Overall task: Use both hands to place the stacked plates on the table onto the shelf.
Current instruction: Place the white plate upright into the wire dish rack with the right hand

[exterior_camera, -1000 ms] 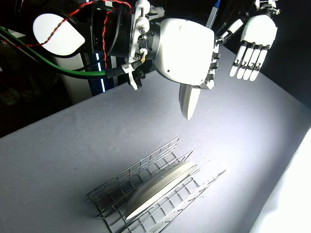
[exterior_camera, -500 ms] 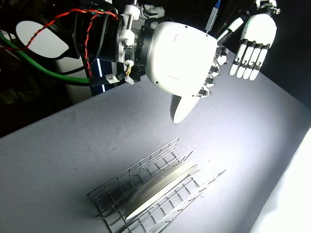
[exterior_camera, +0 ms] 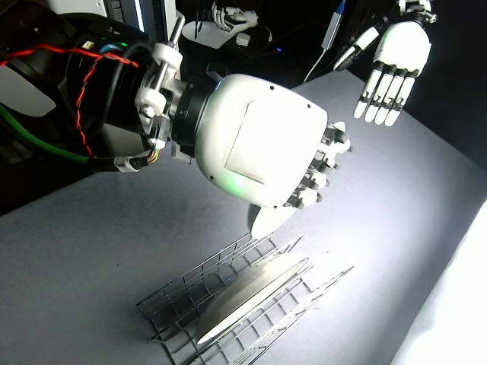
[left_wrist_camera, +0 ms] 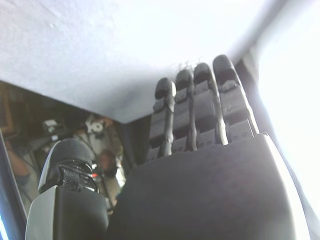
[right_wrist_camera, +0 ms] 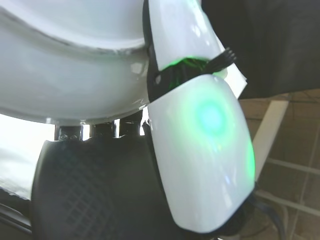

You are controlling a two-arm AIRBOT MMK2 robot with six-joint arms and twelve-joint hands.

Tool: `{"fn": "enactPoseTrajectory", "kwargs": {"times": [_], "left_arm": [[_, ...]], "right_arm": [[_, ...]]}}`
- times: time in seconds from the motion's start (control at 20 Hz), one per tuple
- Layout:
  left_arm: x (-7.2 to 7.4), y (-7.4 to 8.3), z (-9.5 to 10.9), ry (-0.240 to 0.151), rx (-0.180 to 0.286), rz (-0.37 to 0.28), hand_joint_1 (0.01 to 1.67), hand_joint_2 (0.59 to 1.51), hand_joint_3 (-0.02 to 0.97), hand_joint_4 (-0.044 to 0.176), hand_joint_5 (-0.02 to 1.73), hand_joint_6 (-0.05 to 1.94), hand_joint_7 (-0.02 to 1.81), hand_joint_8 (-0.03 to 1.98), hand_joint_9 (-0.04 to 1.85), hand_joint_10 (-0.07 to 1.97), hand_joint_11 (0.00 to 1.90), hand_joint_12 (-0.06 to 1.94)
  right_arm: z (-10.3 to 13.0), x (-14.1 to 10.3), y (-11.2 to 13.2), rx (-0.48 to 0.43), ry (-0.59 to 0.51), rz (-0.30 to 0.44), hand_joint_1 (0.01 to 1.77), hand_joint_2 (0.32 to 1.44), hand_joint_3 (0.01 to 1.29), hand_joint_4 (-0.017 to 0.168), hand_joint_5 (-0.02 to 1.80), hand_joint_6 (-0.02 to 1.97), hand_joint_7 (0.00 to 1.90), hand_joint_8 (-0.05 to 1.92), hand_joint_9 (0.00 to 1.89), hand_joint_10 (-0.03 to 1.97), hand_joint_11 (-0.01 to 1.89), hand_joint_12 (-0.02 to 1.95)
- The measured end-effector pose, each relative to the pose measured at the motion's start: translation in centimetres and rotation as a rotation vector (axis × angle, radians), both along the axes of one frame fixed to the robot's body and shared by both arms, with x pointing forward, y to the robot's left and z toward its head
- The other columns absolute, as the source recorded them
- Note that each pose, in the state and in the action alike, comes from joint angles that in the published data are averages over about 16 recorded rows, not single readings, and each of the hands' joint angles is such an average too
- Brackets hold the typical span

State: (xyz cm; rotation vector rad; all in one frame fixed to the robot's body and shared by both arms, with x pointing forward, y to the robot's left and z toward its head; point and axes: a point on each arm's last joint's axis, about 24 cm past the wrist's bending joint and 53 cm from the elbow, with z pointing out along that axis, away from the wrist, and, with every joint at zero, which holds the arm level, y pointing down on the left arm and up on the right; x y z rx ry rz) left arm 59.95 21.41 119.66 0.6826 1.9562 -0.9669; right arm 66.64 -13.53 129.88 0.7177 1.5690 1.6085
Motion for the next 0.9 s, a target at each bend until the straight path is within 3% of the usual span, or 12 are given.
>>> {"fn": "enactPoseTrajectory", "kwargs": {"times": [0.7,0.9], "left_arm": [[0.0,-0.1,0.3,-0.006,0.001,-0.003,0.01,1.166,-0.011,0.0,0.2,0.01,0.21,0.0,0.17,0.01,0.02,0.35],[0.0,-0.1,0.3,-0.005,0.0,-0.004,0.01,1.174,-0.011,0.0,0.2,0.01,0.21,0.0,0.17,0.01,0.02,0.33]], "right_arm": [[-3.4,1.1,-3.0,-0.11,-0.008,-0.056,1.46,0.99,0.01,-0.006,0.9,0.96,1.02,0.77,0.98,1.09,0.9,1.14],[-4.2,1.2,-3.3,-0.149,-0.016,-0.055,1.46,0.99,0.01,-0.005,0.9,0.97,1.02,0.75,0.98,1.04,0.89,1.22]]}}
